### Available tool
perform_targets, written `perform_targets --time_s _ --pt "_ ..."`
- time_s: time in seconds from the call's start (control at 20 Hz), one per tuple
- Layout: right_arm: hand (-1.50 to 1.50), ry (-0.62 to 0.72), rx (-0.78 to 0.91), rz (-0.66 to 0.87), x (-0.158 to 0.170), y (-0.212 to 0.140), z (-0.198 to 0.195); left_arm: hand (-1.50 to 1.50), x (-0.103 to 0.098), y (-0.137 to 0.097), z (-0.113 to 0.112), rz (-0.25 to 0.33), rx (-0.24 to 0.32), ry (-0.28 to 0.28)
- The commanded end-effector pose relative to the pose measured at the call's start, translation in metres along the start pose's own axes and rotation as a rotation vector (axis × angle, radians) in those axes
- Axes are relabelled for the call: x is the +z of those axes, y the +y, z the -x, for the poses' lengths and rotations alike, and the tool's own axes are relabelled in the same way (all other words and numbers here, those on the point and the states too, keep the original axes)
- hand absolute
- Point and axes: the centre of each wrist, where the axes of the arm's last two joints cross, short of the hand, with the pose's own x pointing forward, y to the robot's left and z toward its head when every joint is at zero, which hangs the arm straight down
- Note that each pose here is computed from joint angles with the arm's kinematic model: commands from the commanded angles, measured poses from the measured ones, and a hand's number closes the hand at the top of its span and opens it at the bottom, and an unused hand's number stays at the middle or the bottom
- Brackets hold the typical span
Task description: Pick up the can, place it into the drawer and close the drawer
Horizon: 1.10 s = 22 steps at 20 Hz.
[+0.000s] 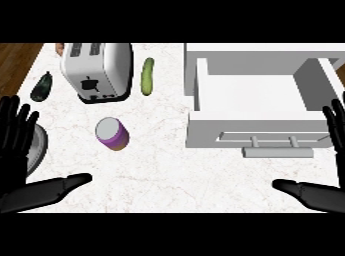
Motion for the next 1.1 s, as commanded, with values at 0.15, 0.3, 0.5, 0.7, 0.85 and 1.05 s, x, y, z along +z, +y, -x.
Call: perform_targets --time_s 0.15,0.3,0.5,0.7,0.85,1.05 --pt "-1.50 0.011 -0.001 0.013 0.018 -0.012 0.004 -1.50 -0.011 -0.008 -0.011 -0.004 -0.001 0.001" --pt "-1.50 0.017 0.006 0.011 0.010 -0.007 -0.004 -1.50 -0.020 -0.011 0.010 -0.002 0.010 0.026" --pt "-1.50 0.012 0.006 0.011 0.002 -0.018 0.006 -1.50 -0.004 -0.031 0.020 0.006 0.017 0.081" --pt "-1.50 -0.015 0.000 0.024 0.008 -0.012 -0.008 -1.50 -0.026 -0.037 0.067 0.021 -0.007 0.108" --pt "-1.50 -0.021 0.001 0.010 0.020 -0.027 0.007 -1.50 -0.024 -0.036 0.074 -0.001 -0.047 0.108" --pt "-1.50 -0.009 0.022 0.011 0.015 -0.032 0.000 -1.50 -0.016 -0.063 0.090 0.012 -0.057 0.130"
